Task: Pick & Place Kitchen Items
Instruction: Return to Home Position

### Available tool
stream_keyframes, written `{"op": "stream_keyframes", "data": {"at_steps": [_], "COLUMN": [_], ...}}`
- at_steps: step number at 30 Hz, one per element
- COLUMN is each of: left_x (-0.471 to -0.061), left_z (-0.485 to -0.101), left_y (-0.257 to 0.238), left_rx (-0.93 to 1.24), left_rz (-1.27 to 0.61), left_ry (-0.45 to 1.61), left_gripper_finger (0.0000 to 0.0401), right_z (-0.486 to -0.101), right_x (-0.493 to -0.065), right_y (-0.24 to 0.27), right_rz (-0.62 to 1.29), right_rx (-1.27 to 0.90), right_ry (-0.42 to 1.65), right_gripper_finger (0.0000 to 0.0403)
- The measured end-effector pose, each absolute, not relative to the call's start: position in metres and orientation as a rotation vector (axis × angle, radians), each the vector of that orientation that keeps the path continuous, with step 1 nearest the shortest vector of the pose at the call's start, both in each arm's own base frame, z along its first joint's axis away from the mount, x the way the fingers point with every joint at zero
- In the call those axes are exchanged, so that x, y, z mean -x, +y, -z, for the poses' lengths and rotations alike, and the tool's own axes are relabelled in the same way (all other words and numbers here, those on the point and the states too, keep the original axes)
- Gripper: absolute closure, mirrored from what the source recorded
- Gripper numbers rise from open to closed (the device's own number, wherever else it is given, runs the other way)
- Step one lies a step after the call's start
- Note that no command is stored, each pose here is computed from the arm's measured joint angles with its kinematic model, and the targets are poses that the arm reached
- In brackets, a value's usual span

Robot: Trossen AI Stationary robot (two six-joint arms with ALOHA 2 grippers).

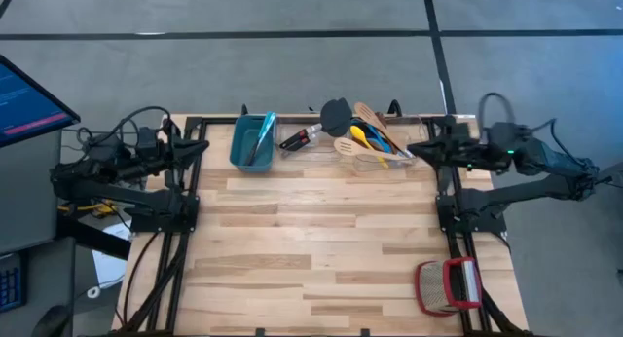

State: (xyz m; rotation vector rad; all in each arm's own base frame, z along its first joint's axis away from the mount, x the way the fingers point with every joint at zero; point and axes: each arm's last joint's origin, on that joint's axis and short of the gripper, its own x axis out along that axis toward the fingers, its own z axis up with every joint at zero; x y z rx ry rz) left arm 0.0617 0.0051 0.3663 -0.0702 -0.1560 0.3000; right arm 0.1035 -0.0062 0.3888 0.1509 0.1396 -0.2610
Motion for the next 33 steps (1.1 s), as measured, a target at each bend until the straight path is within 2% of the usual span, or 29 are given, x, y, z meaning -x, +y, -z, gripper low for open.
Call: {"op": "stream_keyframes", "data": {"at_steps": [14, 24, 33], "left_x": [-0.053, -0.019, 0.001], "left_z": [-0.337, -0.334, -0.330], "left_y": [0.007, 0.011, 0.013], "left_rx": [0.074, 0.045, 0.021], "left_rz": [-0.339, -0.345, -0.363], "left_ry": [-0.160, -0.240, -0.234], "left_gripper_finger": [0.0400, 0.0399, 0.0399], "right_z": [-0.352, -0.324, -0.320], "right_x": [-0.038, -0.005, -0.002], "right_y": [-0.007, -0.007, -0.008], "right_rz": [0.249, 0.233, 0.236], "right_rx": [-0.191, -0.255, -0.242], "right_ry": [-0.041, -0.172, -0.158], "right_gripper_finger": [0.0403, 0.0403, 0.0403]}}
